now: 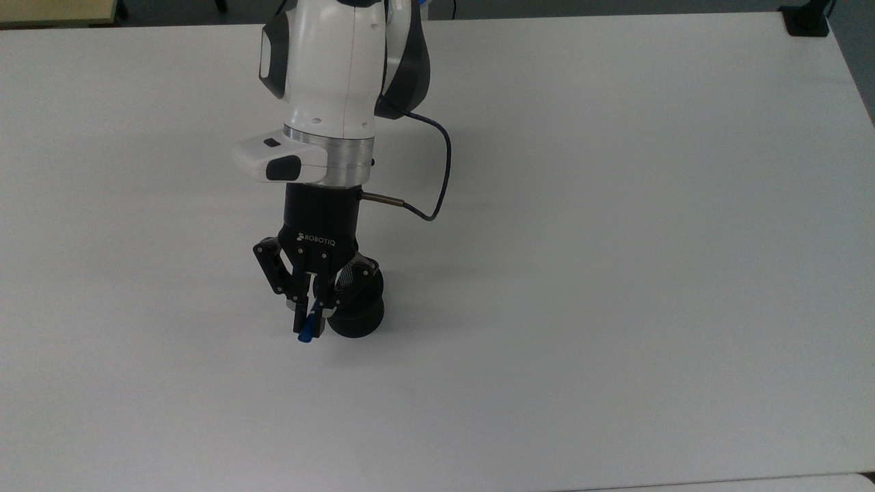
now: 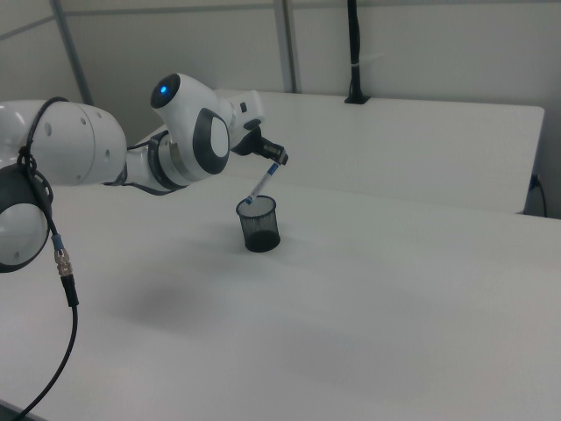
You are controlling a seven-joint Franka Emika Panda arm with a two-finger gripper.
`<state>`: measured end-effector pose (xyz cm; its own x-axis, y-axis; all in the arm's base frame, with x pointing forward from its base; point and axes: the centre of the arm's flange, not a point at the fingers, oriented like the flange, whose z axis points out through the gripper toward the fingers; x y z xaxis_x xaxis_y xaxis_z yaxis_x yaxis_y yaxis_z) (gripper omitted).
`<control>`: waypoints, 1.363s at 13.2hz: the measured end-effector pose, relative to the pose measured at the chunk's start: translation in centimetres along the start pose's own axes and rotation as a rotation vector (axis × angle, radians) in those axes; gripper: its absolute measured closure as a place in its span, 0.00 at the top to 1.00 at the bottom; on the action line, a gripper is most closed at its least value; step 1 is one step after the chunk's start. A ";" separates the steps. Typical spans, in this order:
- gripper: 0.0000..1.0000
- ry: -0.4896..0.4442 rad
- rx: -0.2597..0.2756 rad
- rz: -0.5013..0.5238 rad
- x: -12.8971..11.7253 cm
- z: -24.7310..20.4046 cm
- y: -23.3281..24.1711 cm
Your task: Insert the marker
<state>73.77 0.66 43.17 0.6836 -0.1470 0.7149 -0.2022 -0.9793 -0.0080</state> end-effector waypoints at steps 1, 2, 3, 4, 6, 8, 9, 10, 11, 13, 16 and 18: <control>0.18 -0.003 -0.002 -0.001 -0.1 0.1 0.1; 0.18 -0.009 -0.002 -0.003 -0.4 0.4 0.0; 0.18 -0.016 0.000 -0.005 -0.7 0.8 -0.2; 0.18 -0.023 0.001 -0.008 -1.1 1.1 -0.4; 0.18 -0.034 0.007 -0.015 -1.7 1.6 -1.1; 0.26 -0.038 0.014 -0.021 -2.0 1.8 -1.7; 0.33 -0.038 0.016 -0.023 -2.0 1.8 -1.9; 0.43 -0.038 0.017 -0.024 -2.0 1.7 -2.0; 0.53 -0.037 0.018 -0.024 -2.0 1.7 -2.1; 0.65 -0.034 0.019 -0.024 -1.9 1.6 -2.2; 0.85 -0.015 0.033 -0.028 -1.0 0.4 -3.1; 1.00 -0.105 -0.017 -0.069 -0.8 -1.6 -5.4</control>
<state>73.17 6.27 43.75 0.7655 -0.0941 0.6365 -0.1634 -0.9852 0.0509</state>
